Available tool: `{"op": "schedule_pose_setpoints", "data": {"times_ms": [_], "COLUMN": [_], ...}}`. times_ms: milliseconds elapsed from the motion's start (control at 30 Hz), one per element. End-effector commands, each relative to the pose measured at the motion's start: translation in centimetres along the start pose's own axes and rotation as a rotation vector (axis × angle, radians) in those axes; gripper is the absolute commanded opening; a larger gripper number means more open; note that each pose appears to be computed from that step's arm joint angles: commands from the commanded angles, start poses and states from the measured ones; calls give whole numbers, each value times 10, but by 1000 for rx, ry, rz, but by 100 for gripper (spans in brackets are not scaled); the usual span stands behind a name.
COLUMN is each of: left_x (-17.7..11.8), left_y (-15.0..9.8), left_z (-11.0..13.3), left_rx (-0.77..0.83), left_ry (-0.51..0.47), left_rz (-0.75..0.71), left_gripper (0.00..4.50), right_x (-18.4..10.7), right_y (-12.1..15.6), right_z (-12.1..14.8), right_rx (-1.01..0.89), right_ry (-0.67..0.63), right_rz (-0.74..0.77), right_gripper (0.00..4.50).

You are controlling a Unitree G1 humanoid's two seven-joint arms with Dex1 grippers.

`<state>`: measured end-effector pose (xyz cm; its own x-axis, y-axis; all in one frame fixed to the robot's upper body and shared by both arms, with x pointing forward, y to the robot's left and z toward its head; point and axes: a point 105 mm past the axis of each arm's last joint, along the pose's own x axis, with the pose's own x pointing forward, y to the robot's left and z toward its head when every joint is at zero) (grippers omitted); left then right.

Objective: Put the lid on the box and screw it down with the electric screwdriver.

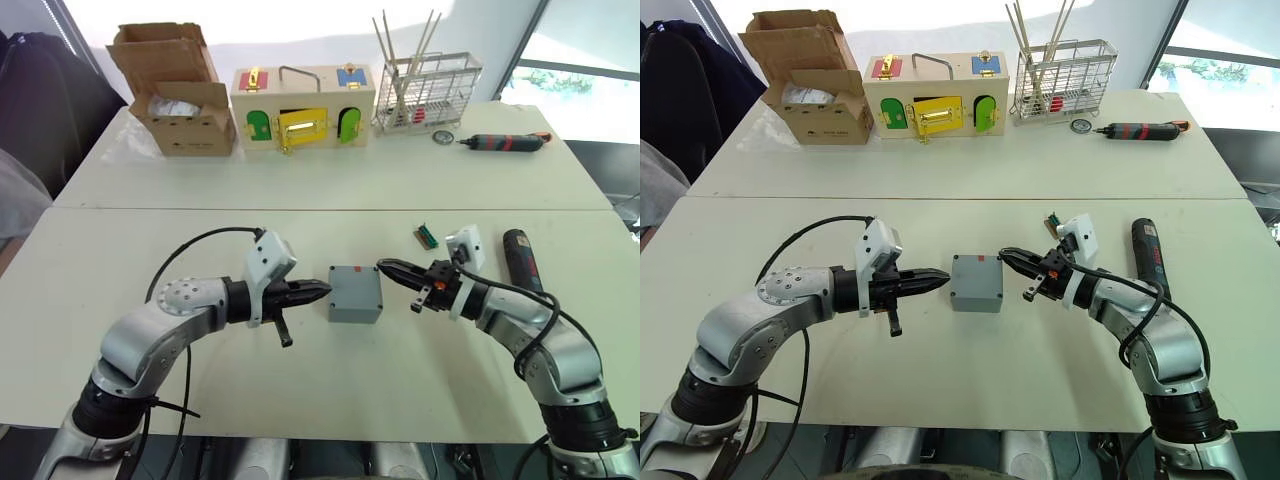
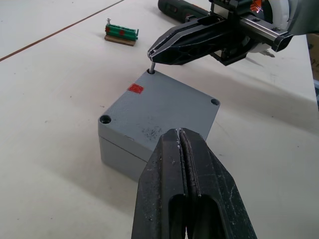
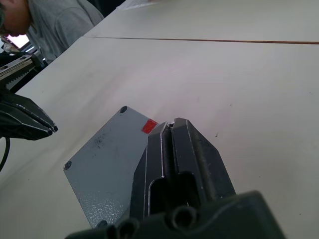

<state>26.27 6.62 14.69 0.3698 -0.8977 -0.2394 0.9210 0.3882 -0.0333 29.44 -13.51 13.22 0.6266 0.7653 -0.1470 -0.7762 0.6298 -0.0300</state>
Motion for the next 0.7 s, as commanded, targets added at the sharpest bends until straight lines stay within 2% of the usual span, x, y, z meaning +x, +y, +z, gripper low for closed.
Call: {"op": "schedule_pose_setpoints", "data": {"times_ms": [33,467,567,700], "left_x": [1,2,2,1], "left_y": [-4,-3,-3,-2], "left_z": [9,9,10,11], "left_rx": [41,41,41,39], "left_ry": [-27,-32,-34,-39], "left_rz": [-13,-7,-6,-2], "left_gripper": [0,0,0,0], "right_x": [-1,5,4,-2], "right_y": [3,0,-1,-6], "right_z": [5,3,5,12], "right_rx": [-45,-72,-77,-91], "right_ry": [-2,4,5,-6], "right_rz": [14,14,13,-5], "right_gripper": [3,3,88,294]}}
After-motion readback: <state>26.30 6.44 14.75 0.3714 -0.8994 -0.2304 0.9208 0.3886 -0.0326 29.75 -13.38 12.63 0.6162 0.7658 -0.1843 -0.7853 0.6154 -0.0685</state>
